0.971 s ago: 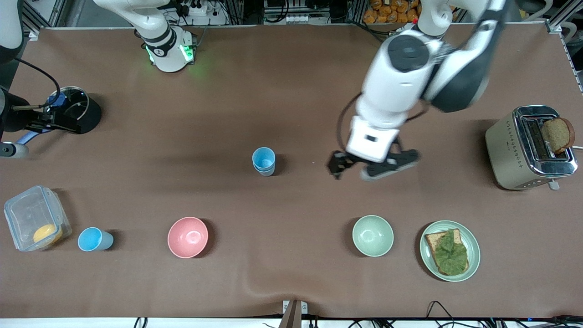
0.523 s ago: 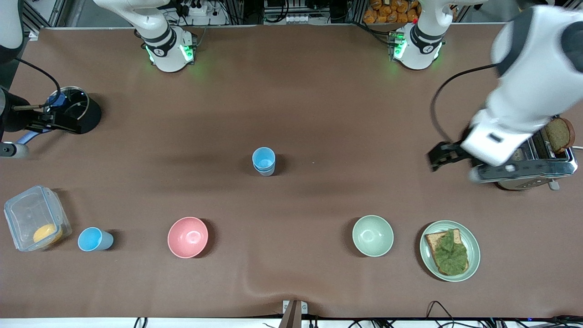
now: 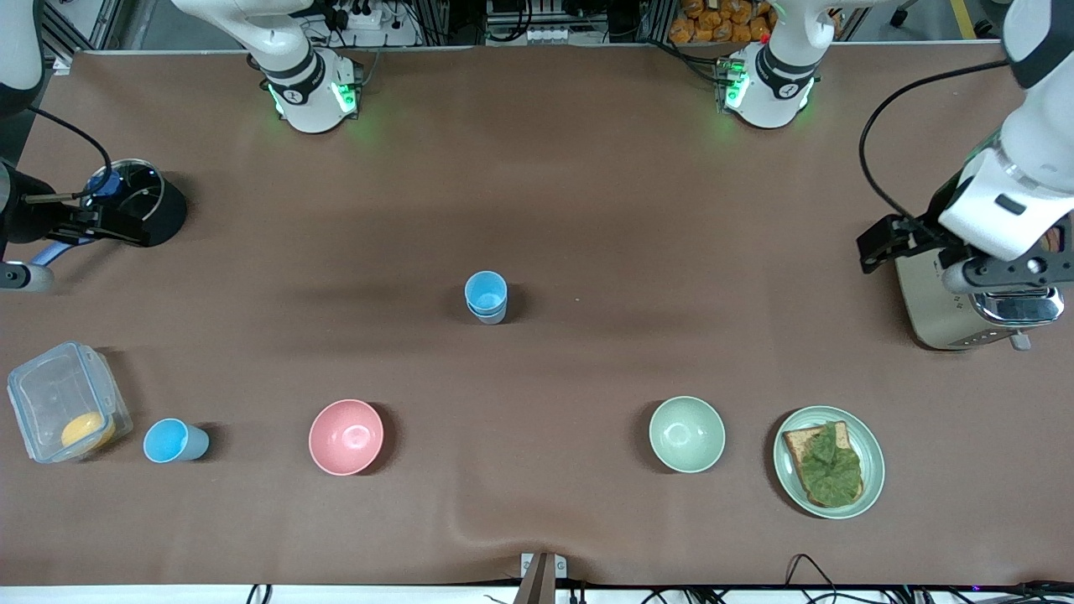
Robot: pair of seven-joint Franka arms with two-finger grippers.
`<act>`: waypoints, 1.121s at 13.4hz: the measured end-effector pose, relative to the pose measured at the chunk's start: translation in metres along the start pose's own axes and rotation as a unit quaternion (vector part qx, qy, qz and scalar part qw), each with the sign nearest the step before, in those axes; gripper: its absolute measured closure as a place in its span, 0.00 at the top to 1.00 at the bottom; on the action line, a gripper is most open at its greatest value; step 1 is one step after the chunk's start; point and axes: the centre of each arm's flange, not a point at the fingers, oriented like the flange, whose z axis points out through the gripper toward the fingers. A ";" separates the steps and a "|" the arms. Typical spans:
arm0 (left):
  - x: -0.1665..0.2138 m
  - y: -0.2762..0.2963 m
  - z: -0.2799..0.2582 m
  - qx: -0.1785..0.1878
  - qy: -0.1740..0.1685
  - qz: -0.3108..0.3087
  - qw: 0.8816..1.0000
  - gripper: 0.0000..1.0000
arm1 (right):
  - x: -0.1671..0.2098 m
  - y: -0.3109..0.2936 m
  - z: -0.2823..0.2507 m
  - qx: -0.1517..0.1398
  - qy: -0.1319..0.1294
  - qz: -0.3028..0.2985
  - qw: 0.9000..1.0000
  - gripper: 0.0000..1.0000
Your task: Stack blue cups with both arms
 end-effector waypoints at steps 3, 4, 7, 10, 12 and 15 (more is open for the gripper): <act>-0.004 -0.008 -0.003 0.003 -0.006 0.029 1.000 1.00 | 0.005 0.000 -0.004 0.000 0.022 0.000 1.000 1.00; -0.005 -0.008 -0.002 0.003 -0.008 0.031 0.999 1.00 | 0.006 0.000 -0.006 -0.001 0.030 0.000 1.000 1.00; -0.006 -0.008 -0.002 0.003 -0.008 0.031 0.999 1.00 | 0.008 0.000 -0.007 -0.001 0.038 0.000 0.999 1.00; -0.009 -0.009 -0.008 -0.005 -0.005 0.023 1.000 1.00 | 0.008 0.000 -0.007 -0.001 0.039 0.000 0.999 1.00; -0.010 -0.009 -0.007 -0.012 -0.012 0.013 1.000 1.00 | 0.008 0.000 -0.007 -0.001 0.039 0.000 0.999 1.00; -0.011 -0.010 -0.006 -0.012 -0.017 0.011 1.000 1.00 | 0.008 0.000 -0.007 -0.001 0.039 0.000 0.999 1.00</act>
